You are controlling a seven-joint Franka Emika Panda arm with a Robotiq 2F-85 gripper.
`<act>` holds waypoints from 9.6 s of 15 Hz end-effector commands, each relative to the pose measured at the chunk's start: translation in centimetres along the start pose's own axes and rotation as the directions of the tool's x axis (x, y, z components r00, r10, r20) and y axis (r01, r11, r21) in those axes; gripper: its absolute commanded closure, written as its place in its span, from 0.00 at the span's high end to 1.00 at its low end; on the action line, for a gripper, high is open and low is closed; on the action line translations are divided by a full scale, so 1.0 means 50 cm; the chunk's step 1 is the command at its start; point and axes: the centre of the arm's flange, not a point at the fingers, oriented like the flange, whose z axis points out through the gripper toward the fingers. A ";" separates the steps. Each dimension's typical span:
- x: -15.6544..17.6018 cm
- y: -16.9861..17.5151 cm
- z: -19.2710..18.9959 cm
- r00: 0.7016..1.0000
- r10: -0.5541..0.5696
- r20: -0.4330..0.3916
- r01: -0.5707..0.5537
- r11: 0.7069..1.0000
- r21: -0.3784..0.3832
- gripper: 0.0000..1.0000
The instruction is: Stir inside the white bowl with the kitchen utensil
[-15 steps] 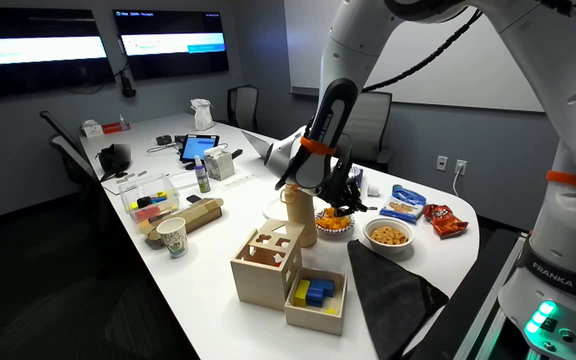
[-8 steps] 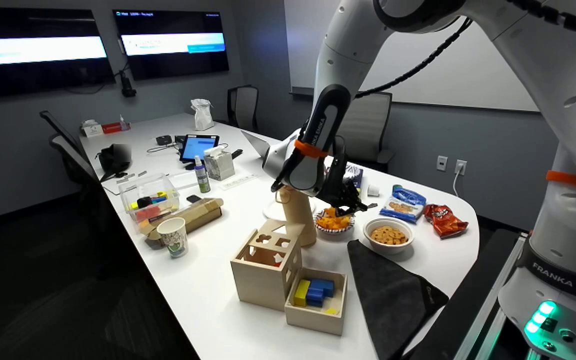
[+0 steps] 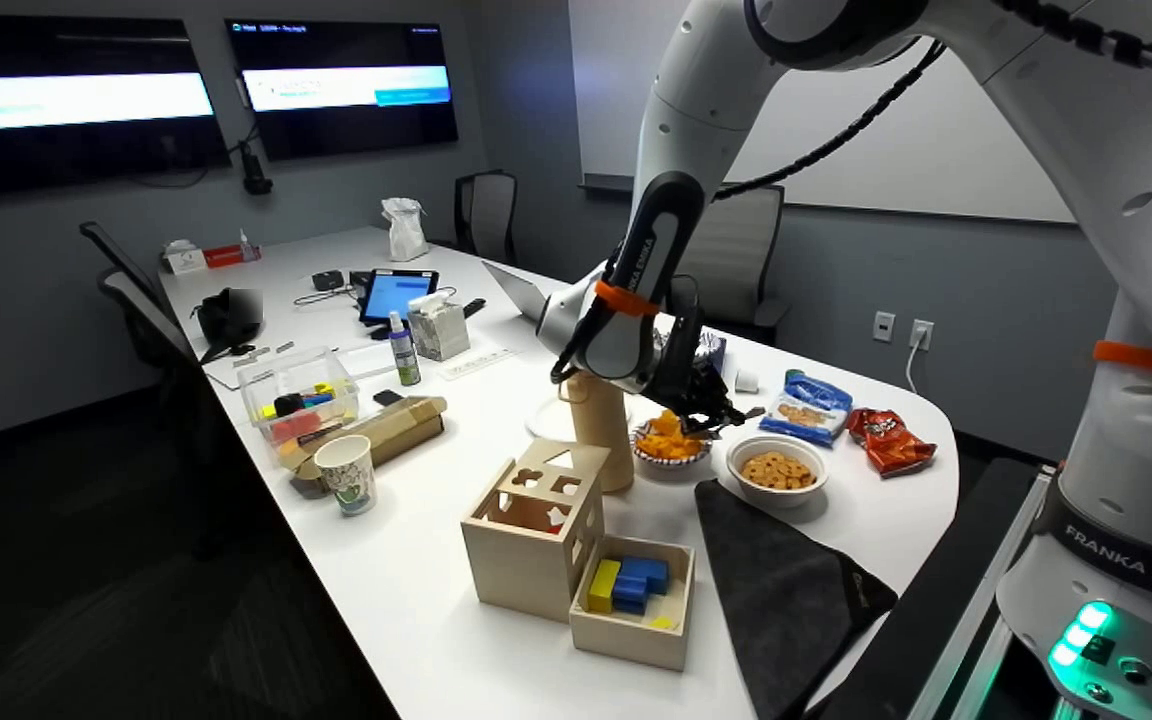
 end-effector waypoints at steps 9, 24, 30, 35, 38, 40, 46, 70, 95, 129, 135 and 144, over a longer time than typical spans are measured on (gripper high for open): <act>-0.183 0.065 0.041 1.000 0.020 0.015 -0.022 0.992 0.121 0.01; -0.183 0.075 0.138 0.970 -0.207 0.131 0.163 0.944 0.285 0.01; -0.168 0.069 0.166 0.942 -0.299 0.154 0.240 0.918 0.317 0.01; -0.212 0.069 0.177 0.949 -0.269 0.163 0.201 0.918 0.343 0.01; -0.238 0.068 0.181 0.950 -0.249 0.186 0.171 0.918 0.358 0.01; -0.254 0.066 0.187 0.947 -0.245 0.210 0.154 0.915 0.373 0.01; -0.230 0.068 0.225 0.910 -0.276 0.308 0.130 0.898 0.420 0.01; -0.138 0.075 0.267 0.879 -0.171 0.445 -0.056 0.890 0.452 0.01; -0.101 0.083 0.297 0.726 -0.101 0.680 -0.269 0.868 0.417 0.01; -0.091 0.090 0.290 0.847 -0.208 0.489 -0.106 0.836 0.539 0.01; -0.118 0.097 0.284 0.841 -0.311 0.443 0.007 0.825 0.565 0.01; -0.117 0.106 0.316 0.747 -0.419 0.516 0.048 0.808 0.587 0.01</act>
